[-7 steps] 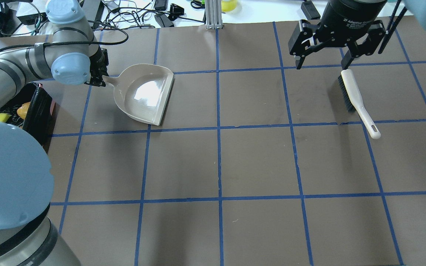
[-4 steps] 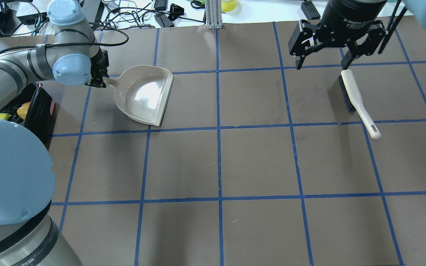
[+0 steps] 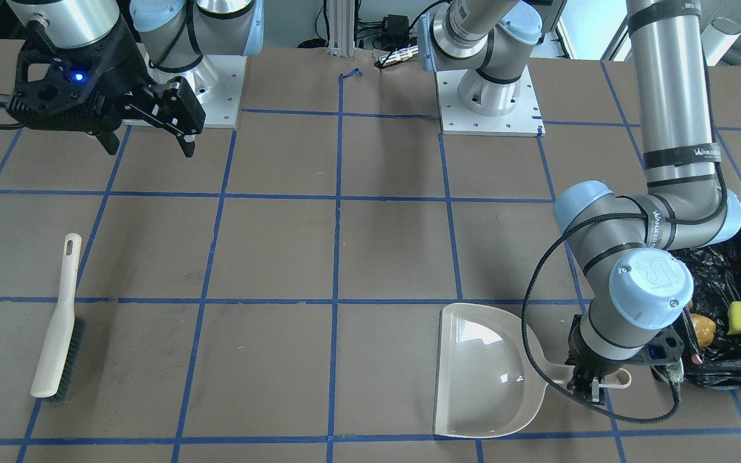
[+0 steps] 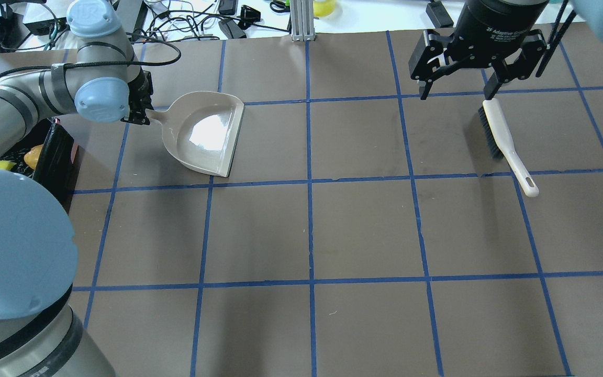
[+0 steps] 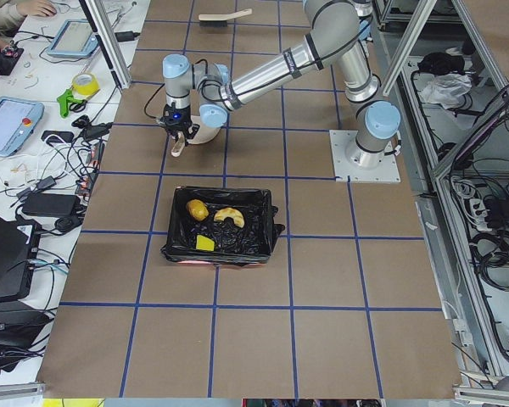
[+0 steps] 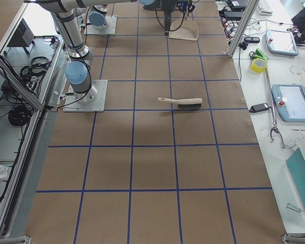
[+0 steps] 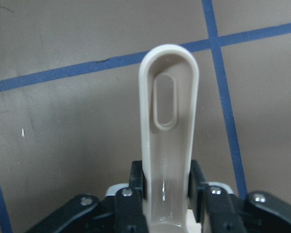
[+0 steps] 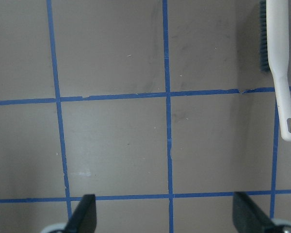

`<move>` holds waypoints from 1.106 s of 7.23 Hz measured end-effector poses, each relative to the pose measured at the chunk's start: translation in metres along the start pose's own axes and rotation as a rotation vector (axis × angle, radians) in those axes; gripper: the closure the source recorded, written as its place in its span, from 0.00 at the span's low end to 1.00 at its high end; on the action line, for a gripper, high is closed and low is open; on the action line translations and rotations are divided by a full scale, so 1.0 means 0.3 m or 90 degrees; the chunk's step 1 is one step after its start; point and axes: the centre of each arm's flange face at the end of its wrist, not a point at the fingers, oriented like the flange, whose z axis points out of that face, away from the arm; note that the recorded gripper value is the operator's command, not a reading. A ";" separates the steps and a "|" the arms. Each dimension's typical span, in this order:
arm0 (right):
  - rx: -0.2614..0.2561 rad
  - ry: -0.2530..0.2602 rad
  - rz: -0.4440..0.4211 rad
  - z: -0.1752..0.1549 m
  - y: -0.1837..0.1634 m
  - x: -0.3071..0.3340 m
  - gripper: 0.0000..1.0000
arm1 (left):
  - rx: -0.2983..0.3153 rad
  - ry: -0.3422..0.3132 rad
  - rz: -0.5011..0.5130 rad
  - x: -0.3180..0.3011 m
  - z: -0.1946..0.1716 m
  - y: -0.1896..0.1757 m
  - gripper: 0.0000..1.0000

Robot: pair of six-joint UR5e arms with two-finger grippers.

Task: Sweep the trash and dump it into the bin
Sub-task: 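Open the left gripper and release the dustpan handle, lifting away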

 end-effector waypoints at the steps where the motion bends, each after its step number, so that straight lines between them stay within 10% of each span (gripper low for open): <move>1: 0.000 0.002 0.000 -0.003 0.002 0.001 0.00 | 0.001 0.004 -0.005 -0.002 -0.011 -0.001 0.28; 5: 0.001 0.005 0.000 -0.011 0.007 0.004 0.00 | -0.004 0.048 0.027 -0.022 -0.177 -0.012 0.05; 8: -0.002 0.007 0.005 -0.001 0.003 0.007 0.00 | 0.013 0.082 0.243 -0.081 -0.403 -0.059 0.00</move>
